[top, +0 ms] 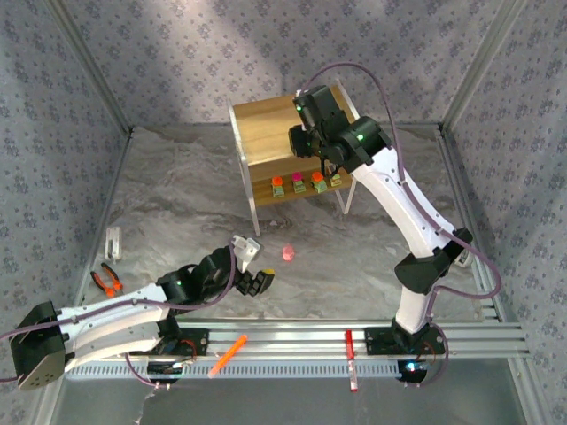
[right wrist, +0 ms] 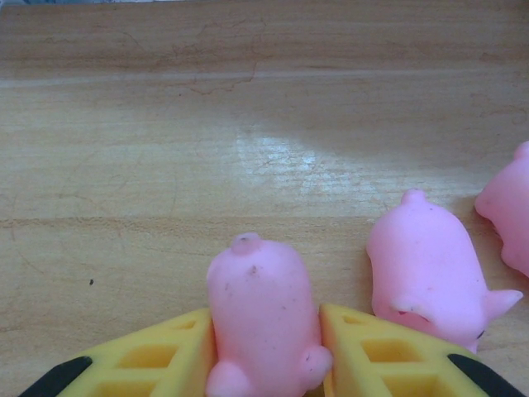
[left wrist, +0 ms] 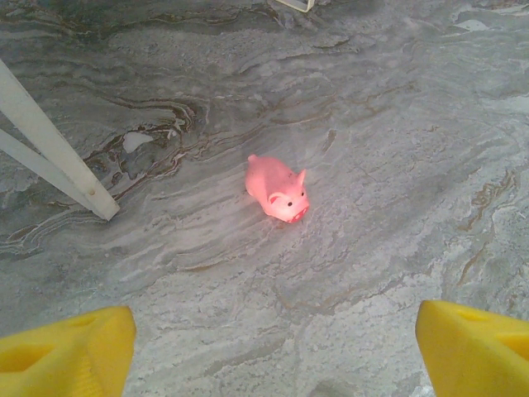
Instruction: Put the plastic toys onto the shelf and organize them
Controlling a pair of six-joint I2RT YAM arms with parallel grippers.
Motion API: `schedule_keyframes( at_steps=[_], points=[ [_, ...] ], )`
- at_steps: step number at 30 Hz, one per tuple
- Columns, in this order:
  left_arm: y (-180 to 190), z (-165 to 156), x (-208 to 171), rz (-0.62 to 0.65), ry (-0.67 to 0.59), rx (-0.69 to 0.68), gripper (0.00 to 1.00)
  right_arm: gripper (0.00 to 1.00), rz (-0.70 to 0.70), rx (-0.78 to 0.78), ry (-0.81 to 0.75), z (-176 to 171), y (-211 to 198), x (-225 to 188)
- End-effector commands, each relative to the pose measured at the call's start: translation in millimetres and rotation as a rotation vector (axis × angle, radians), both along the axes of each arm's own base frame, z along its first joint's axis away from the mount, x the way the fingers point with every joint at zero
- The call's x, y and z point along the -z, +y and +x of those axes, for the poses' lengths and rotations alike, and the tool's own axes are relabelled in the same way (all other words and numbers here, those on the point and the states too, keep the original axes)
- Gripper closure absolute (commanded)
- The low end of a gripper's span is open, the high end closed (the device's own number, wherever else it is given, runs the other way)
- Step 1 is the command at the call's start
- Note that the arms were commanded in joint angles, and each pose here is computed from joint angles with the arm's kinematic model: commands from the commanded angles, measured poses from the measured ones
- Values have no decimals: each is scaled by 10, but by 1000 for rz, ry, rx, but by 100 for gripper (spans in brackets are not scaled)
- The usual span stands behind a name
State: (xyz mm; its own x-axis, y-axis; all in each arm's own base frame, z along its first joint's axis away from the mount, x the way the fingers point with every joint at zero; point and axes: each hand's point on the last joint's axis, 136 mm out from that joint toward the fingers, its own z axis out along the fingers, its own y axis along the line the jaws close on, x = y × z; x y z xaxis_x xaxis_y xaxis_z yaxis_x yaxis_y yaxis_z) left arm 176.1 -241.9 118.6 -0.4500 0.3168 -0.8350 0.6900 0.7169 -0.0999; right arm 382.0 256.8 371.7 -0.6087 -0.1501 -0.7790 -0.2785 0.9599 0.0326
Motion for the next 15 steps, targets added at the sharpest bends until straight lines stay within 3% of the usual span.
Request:
schedule_keyframes(
  at_steps=[1, 15],
  points=[
    [-96, 24, -201, -39, -28, 15, 12, 63, -10, -13, 9, 36, 20, 20],
    [-108, 32, -187, -32, -25, 16, 12, 58, -8, -14, 8, 72, 24, 1]
  ],
)
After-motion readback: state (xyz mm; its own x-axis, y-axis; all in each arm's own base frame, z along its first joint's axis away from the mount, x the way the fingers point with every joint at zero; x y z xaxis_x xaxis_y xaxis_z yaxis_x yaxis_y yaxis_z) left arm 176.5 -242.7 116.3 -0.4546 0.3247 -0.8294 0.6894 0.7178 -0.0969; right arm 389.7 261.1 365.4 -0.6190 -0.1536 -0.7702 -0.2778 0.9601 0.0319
